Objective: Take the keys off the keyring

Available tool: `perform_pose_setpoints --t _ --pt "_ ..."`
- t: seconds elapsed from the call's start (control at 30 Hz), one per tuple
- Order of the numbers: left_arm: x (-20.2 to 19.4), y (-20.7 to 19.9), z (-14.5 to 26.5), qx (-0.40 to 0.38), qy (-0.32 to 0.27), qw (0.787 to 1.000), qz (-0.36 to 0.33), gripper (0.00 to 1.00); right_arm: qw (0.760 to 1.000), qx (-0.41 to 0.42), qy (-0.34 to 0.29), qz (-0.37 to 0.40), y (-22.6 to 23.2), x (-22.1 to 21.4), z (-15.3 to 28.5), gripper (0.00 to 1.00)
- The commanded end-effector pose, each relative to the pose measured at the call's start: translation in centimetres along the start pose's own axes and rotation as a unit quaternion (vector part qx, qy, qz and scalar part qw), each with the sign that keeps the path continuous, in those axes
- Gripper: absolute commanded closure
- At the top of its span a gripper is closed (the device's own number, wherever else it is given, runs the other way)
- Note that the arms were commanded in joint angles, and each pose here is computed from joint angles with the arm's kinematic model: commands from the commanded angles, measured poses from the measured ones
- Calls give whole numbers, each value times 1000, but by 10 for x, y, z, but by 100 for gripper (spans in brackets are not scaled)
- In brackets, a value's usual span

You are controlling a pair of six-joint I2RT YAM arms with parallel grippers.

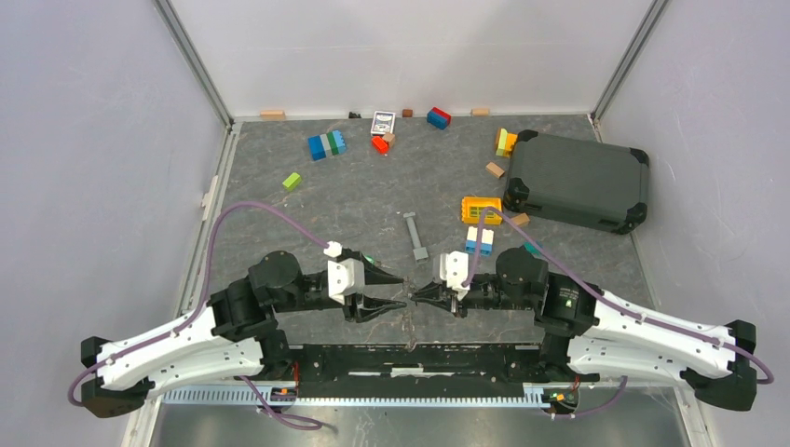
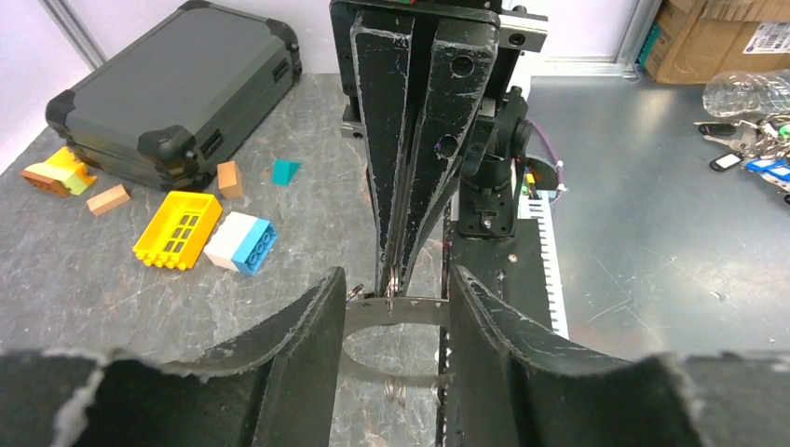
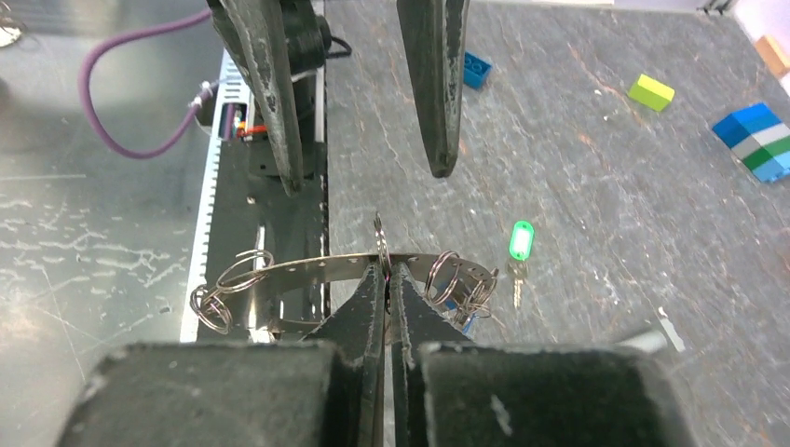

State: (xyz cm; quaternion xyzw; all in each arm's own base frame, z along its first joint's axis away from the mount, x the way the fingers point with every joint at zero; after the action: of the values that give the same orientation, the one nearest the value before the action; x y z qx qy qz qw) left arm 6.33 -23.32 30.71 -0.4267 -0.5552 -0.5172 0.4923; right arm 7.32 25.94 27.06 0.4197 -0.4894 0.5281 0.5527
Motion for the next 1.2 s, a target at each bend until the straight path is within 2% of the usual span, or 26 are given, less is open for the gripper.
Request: perform_pose_setpoints --t 0.0,0.27,0.53,0.7,1.17 --pt "19 6 11 16 13 1000 -17 48 999 -16 11 33 -8 31 9 100" --pt "16 8 4 -3 76 997 -26 51 996 4 85 32 -8 32 7 100" --pt "10 12 -10 -16 102 994 -32 55 993 12 115 23 -8 30 3 100" --pt "7 12 -12 -26 121 992 -32 58 992 15 120 20 -8 30 1 100" --pt "-3 7 -21 -48 128 990 -23 64 994 21 107 10 -7 35 -6 100"
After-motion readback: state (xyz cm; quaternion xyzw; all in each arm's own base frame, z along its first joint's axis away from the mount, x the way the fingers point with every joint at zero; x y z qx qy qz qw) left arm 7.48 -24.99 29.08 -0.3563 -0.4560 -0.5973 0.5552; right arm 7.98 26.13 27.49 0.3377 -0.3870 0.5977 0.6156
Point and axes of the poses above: each gripper's point midway between its finger pads, its own z axis back along the fingers, its own y axis along the line the jaws close on, x = y × z, the point moved 5 cm from there along z, back along the fingers, and after that the axes turned 4 degrees about -z, right-handed, at the moved point
